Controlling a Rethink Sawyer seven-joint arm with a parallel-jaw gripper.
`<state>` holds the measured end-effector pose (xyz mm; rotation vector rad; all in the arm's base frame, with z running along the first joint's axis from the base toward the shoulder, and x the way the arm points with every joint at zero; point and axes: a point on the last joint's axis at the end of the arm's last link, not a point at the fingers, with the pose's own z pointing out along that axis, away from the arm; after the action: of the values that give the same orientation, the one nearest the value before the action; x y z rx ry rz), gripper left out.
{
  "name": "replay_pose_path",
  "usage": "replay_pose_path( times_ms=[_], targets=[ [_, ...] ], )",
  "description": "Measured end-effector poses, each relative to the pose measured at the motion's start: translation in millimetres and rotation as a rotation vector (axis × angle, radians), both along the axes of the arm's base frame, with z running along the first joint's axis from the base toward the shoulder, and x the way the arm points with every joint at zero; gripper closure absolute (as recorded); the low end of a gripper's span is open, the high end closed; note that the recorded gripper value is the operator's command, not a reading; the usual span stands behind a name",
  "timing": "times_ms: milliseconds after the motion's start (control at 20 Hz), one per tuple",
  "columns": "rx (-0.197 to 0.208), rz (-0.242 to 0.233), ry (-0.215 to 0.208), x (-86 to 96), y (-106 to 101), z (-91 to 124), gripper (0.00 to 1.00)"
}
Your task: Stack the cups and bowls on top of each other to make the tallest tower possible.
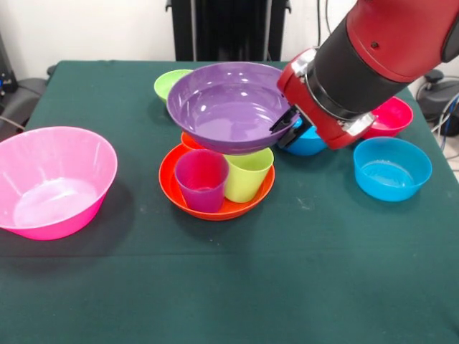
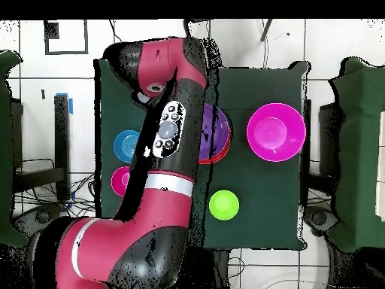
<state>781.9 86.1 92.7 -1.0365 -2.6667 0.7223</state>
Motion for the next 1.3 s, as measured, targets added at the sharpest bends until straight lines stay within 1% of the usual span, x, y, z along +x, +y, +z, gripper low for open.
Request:
replay_pose_path(
  times_ms=[250,600,750,1000,1300],
  targets=[
    [0.0,0.008,-0.009,-10.8,2.8,-5.6,1.0],
    [0.0,0.021,-0.052,-25.2,-1.5,-14.5,1.0],
    [-0.003,0.026,-0.059,-29.7,-1.6,-17.3,1.0],
    [-0.005,0.028,-0.06,-34.5,-0.5,-17.9,1.0],
    [-0.012,0.029,-0.065,-33.9,-1.3,-12.4,1.0]
  ],
)
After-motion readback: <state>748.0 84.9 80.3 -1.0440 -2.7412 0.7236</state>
